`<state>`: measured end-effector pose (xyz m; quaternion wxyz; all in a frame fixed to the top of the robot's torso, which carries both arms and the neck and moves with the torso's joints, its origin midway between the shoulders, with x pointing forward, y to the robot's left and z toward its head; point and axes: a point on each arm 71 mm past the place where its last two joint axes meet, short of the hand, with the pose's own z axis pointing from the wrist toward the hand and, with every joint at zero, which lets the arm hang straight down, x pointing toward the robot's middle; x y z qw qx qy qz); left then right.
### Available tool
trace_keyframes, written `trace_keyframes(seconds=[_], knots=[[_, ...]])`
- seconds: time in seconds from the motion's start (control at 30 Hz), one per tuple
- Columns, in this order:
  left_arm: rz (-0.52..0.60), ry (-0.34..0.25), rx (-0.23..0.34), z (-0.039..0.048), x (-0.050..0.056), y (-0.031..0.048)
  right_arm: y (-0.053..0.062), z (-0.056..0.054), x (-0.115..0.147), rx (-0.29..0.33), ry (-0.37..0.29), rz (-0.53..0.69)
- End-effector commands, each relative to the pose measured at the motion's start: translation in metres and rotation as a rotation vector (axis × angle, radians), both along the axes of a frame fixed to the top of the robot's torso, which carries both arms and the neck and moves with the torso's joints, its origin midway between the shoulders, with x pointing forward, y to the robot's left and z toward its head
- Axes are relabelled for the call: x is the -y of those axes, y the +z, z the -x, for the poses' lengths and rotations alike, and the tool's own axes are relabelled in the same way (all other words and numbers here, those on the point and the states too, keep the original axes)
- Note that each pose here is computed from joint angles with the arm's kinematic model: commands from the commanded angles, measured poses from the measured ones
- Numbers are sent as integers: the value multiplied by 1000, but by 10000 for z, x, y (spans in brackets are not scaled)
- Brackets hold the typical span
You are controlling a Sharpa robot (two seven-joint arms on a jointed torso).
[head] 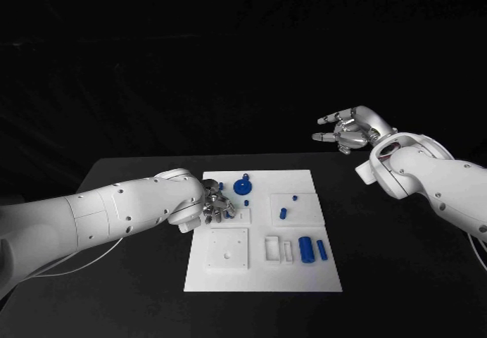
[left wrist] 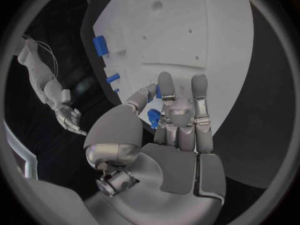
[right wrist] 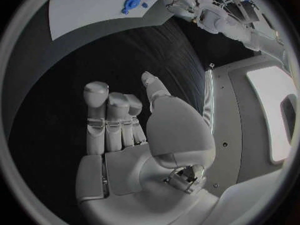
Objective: Assemble the parts on the task board
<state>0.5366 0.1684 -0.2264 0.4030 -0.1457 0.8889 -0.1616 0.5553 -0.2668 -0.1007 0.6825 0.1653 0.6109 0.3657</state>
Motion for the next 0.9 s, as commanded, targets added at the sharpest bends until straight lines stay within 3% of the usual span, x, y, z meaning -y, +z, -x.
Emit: trace_keyframes(seconds=[0.03,0.5,0.9], knots=[[-25,-19,-35,34,32,-63,-11,-3,-18,-7,14,10],[-29,-28,-39,32,37,-45,-30,-10,-10,-12,12,11],[-24,-47,-43,-8,53,114,-51,-22,-16,-19,12,12]])
